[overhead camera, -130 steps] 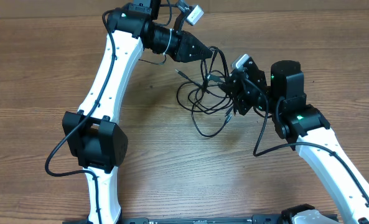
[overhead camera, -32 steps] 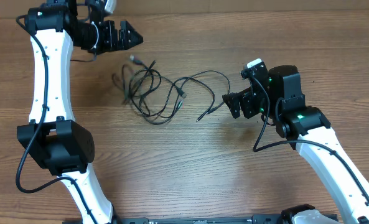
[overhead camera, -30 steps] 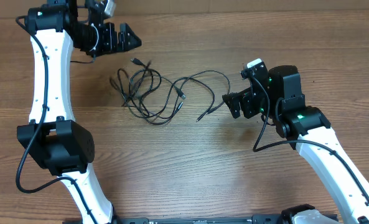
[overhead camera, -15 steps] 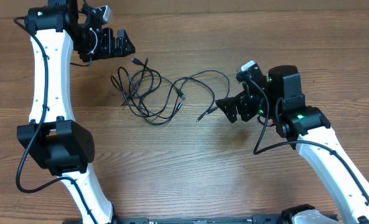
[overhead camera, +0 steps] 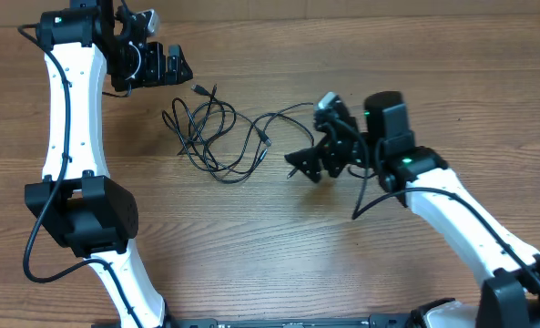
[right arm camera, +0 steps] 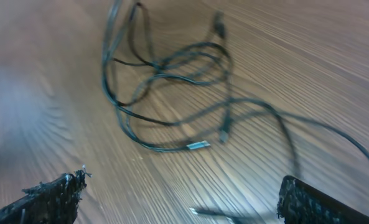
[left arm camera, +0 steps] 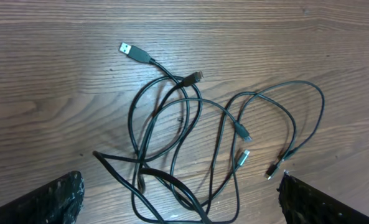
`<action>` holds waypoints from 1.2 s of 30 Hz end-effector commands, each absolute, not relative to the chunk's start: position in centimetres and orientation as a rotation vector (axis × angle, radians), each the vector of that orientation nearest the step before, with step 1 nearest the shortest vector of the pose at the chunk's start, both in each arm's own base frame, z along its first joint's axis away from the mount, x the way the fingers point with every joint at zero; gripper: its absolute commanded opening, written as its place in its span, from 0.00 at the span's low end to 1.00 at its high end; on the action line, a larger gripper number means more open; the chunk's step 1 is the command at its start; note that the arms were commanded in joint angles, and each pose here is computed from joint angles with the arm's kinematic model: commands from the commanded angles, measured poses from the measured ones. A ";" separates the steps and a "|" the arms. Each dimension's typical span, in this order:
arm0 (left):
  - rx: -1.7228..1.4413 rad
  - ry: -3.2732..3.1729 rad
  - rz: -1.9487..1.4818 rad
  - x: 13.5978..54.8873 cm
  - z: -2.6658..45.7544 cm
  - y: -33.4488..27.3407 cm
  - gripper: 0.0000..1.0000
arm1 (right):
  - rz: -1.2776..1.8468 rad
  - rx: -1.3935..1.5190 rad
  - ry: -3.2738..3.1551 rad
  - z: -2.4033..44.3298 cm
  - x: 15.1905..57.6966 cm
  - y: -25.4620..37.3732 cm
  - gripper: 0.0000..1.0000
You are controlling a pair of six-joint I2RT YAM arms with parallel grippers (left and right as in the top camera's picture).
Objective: Untangle cables
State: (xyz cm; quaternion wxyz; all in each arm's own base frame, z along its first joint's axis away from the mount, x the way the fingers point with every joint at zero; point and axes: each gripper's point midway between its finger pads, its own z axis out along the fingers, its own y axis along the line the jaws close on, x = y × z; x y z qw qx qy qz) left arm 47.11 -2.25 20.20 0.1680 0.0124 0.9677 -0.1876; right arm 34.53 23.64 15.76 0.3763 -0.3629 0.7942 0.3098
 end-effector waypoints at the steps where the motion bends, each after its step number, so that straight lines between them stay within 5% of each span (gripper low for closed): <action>1: 0.049 2.714 -0.449 47.1 22.1 -1.7 1.00 | 0.856 -0.986 1.975 15.9 33.7 26.1 1.00; 26: 0.043 2.716 -0.449 47.0 22.0 -1.7 1.00 | 0.954 -0.849 1.943 12.7 37.7 32.2 0.96; 36: 0.043 2.716 -0.449 47.0 22.0 -1.7 1.00 | 0.931 -0.997 1.883 11.1 35.7 35.0 0.98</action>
